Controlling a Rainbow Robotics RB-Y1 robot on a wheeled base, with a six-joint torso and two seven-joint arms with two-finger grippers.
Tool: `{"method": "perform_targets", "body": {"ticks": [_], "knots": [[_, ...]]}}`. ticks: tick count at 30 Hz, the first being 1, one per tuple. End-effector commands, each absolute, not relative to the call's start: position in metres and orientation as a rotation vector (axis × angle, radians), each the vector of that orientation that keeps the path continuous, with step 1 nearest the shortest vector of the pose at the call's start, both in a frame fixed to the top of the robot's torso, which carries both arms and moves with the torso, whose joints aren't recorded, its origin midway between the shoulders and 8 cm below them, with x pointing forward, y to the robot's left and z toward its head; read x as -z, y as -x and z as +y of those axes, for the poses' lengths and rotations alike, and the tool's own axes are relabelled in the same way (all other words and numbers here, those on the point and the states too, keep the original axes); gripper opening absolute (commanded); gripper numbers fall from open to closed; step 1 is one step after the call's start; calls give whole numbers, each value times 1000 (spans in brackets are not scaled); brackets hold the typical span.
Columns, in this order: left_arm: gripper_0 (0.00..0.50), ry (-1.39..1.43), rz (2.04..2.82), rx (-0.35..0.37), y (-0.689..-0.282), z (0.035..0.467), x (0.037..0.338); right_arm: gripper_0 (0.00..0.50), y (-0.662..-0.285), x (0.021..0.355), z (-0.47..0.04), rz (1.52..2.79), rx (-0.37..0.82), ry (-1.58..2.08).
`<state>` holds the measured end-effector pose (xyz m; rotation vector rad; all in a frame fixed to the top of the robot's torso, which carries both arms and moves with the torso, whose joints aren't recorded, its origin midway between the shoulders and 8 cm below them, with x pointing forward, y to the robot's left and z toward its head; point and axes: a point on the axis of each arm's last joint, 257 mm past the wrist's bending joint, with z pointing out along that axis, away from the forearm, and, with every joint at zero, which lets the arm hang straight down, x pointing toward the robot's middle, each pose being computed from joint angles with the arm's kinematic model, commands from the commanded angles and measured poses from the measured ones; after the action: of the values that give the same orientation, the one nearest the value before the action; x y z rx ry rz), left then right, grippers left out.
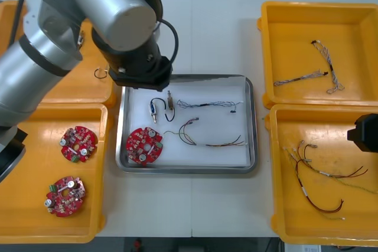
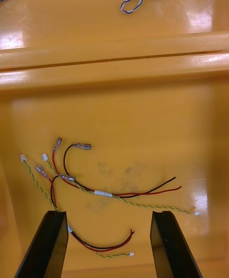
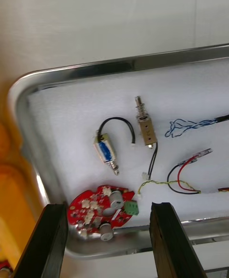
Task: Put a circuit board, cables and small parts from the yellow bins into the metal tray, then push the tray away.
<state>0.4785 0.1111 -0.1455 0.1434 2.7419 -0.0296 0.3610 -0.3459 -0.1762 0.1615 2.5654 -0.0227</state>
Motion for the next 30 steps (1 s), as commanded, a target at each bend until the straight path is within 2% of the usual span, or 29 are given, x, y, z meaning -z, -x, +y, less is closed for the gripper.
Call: {"method": "perform_targets", "body": {"ticks": [1,10,17,22,30], "knots": [[500,-194,2671,33,-474,155,107,500,-354,177,-340,2570,33,-121],[500,-261,2605,47,-454,221,84,500,-358,168,-316,2562,54,42],[500,-236,2623,52,-434,282,84,500,-367,153,-265,2546,-29,260],[500,-232,2619,-1,-419,321,87,500,-371,152,-225,2531,-48,432],[500,-136,2639,-18,-400,366,97,500,-372,163,-159,2492,32,757]]}}
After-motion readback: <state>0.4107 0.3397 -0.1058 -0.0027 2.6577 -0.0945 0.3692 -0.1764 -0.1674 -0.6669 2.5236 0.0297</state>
